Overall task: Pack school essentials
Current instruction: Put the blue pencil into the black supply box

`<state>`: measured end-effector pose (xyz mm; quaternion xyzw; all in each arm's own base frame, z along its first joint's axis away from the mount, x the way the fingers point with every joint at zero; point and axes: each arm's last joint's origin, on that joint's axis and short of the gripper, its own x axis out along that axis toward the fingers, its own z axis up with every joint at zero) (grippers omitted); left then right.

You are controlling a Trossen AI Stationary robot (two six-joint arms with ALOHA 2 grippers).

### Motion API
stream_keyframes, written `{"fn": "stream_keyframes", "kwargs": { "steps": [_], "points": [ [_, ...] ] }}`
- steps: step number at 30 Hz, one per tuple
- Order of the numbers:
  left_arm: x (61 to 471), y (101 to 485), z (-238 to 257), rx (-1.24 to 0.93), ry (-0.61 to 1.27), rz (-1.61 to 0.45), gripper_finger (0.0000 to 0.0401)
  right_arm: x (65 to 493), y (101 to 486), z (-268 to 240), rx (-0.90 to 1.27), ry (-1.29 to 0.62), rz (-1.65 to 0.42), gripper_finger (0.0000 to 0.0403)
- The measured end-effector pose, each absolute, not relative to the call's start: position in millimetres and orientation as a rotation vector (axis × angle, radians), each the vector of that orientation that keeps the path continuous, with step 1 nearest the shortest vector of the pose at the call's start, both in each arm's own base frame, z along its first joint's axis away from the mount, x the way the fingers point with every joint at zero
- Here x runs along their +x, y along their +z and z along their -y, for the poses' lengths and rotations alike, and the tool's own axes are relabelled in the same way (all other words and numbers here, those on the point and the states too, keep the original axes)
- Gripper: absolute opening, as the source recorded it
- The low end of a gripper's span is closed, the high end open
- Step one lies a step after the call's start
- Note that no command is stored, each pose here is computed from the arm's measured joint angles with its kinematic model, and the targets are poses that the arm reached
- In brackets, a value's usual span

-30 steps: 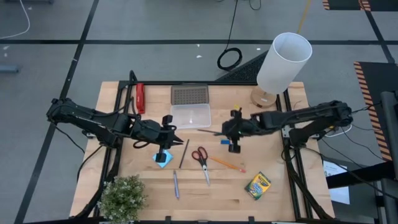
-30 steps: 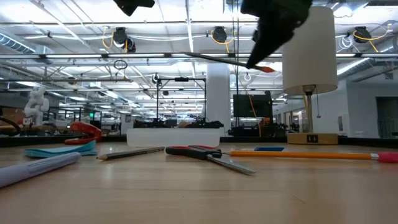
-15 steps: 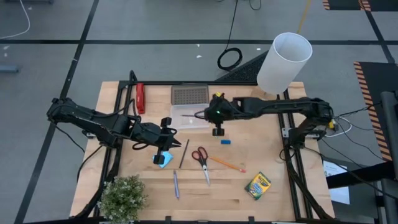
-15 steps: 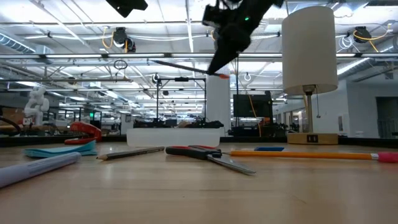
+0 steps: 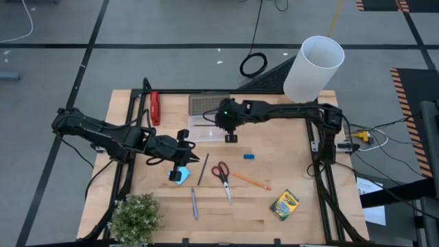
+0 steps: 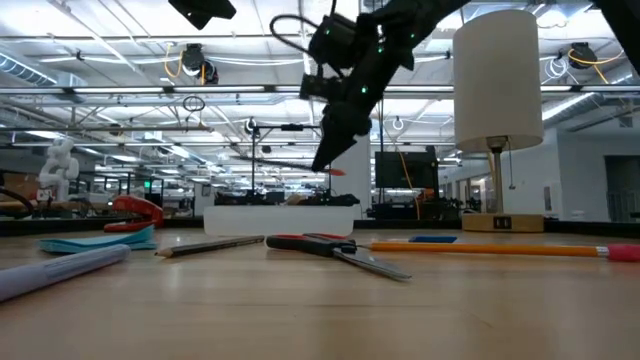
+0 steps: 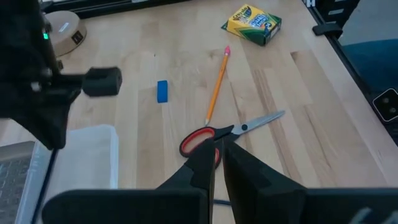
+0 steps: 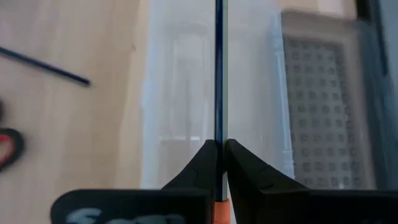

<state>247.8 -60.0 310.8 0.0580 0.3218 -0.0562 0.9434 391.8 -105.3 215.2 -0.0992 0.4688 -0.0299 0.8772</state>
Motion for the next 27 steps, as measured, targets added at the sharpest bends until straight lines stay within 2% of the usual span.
{"fn": "stream_keyframes", "kwargs": {
  "steps": [6, 12, 27],
  "points": [
    [248, 311, 60, 0.118, -0.114, -0.655, 0.0035, 405, 201, 119, -0.194, -0.068, -0.89, 0.0015],
    [248, 311, 60, 0.118, -0.114, -0.651, 0.0035, 408, 186, 125, -0.183, -0.061, -0.913, 0.0015],
    [248, 312, 60, 0.117, -0.114, -0.646, 0.0035, 401, 185, 147, -0.199, -0.089, -0.925, 0.0015]
  ]
}}
